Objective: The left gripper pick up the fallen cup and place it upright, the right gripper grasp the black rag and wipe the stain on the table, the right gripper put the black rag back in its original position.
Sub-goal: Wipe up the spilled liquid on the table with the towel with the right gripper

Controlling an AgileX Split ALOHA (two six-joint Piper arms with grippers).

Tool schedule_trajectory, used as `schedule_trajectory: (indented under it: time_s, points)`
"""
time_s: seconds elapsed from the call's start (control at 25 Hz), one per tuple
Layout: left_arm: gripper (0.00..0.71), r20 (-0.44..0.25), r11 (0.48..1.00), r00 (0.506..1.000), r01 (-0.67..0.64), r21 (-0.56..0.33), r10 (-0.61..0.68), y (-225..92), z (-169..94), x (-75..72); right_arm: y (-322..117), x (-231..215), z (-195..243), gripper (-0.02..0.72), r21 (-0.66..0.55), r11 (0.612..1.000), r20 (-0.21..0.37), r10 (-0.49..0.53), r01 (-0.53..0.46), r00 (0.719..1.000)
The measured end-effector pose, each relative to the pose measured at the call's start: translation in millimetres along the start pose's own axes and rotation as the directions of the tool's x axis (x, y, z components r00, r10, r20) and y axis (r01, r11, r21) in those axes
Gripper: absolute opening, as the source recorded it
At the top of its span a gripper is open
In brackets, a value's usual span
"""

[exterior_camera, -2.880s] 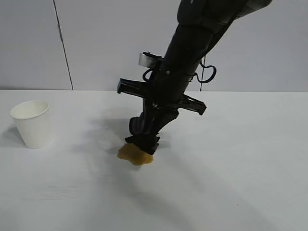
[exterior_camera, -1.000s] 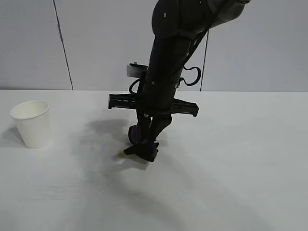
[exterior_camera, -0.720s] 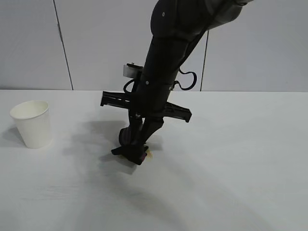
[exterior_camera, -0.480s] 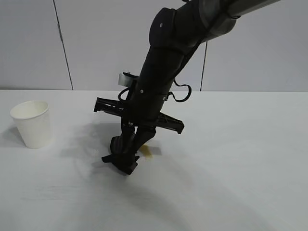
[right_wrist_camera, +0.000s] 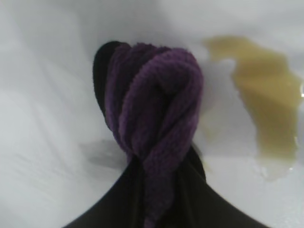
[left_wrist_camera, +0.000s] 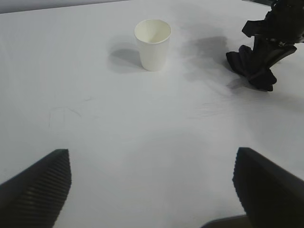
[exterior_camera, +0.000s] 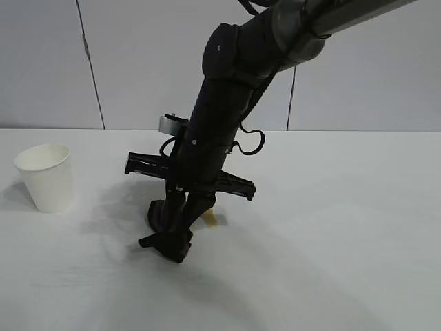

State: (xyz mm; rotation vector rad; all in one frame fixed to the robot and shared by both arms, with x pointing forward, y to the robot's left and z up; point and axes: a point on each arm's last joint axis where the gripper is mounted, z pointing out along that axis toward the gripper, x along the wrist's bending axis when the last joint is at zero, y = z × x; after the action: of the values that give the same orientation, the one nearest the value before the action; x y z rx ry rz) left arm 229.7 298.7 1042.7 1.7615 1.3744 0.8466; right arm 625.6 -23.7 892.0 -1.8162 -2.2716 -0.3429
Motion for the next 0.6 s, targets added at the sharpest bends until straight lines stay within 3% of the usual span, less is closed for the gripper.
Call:
schedule_trajectory:
  time_s: [0.24,0.44,0.6]
  points:
    - [0.664,0.000,1.000,1.000,0.000,0.000,0.000,0,0,0.0,10,-28,-14,0.094,-0.005,1.000,0.066,0.025,-0.025,0.997]
    - [0.664,0.000,1.000,1.000,0.000,0.000,0.000,0,0,0.0,24,-57,-35,0.094,-0.031,0.999,0.166,0.016,-0.011,0.986]
    - [0.664,0.000,1.000,1.000,0.000,0.000,0.000,0,0,0.0,28,-65,-41,0.094,-0.046,0.999,0.176,0.027,-0.020,0.984]
